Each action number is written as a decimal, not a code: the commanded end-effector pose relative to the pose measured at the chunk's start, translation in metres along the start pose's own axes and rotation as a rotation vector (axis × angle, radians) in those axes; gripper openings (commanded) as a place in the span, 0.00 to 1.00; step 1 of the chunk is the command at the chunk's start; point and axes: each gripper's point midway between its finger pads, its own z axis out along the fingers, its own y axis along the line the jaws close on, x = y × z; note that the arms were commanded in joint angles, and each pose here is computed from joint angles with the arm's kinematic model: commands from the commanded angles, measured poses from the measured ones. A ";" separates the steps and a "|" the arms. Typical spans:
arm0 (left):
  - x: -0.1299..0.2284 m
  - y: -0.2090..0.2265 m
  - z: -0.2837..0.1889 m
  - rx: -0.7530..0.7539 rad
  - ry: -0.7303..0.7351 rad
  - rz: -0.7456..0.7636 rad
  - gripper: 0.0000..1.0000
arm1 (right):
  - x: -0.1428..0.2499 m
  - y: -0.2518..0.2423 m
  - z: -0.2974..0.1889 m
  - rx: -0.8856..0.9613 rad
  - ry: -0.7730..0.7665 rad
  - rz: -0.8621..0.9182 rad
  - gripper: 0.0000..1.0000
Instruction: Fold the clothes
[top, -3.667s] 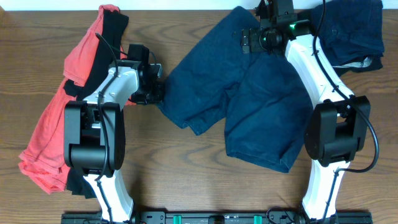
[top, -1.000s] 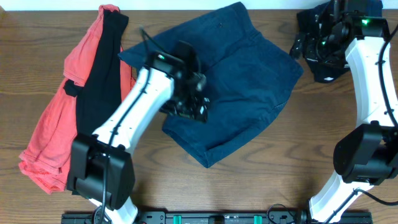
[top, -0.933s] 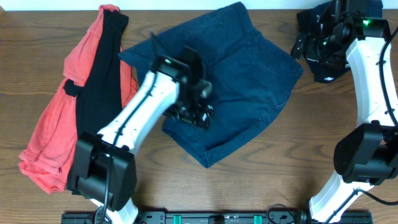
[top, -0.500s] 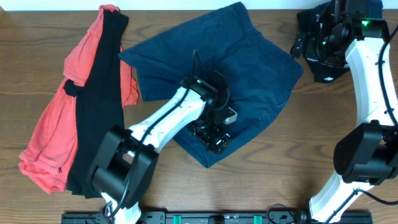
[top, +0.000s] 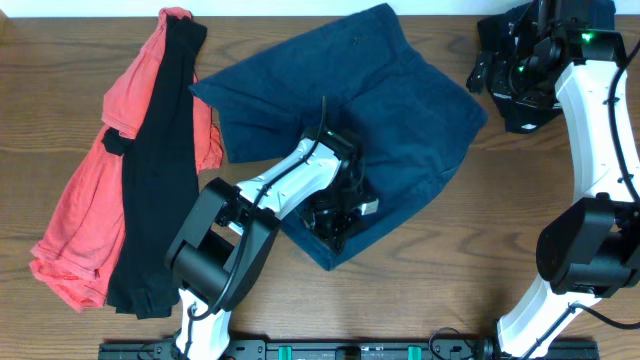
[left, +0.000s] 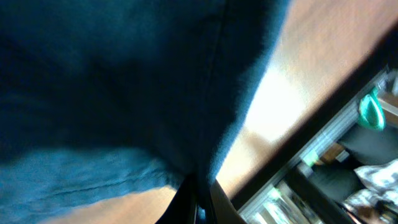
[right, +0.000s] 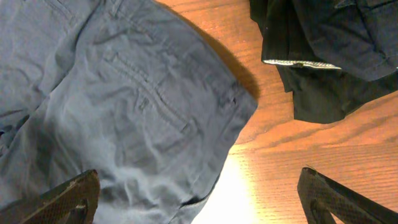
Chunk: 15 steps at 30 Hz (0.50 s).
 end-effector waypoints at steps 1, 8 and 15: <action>0.008 -0.005 -0.007 0.033 0.028 -0.025 0.06 | 0.002 -0.005 0.002 0.001 0.011 0.023 0.99; 0.024 -0.012 -0.020 0.014 0.047 -0.110 0.06 | 0.019 -0.015 0.000 0.022 0.079 0.036 0.99; 0.039 0.003 -0.045 -0.175 -0.003 -0.205 0.06 | 0.042 -0.024 -0.003 0.040 0.172 0.081 0.95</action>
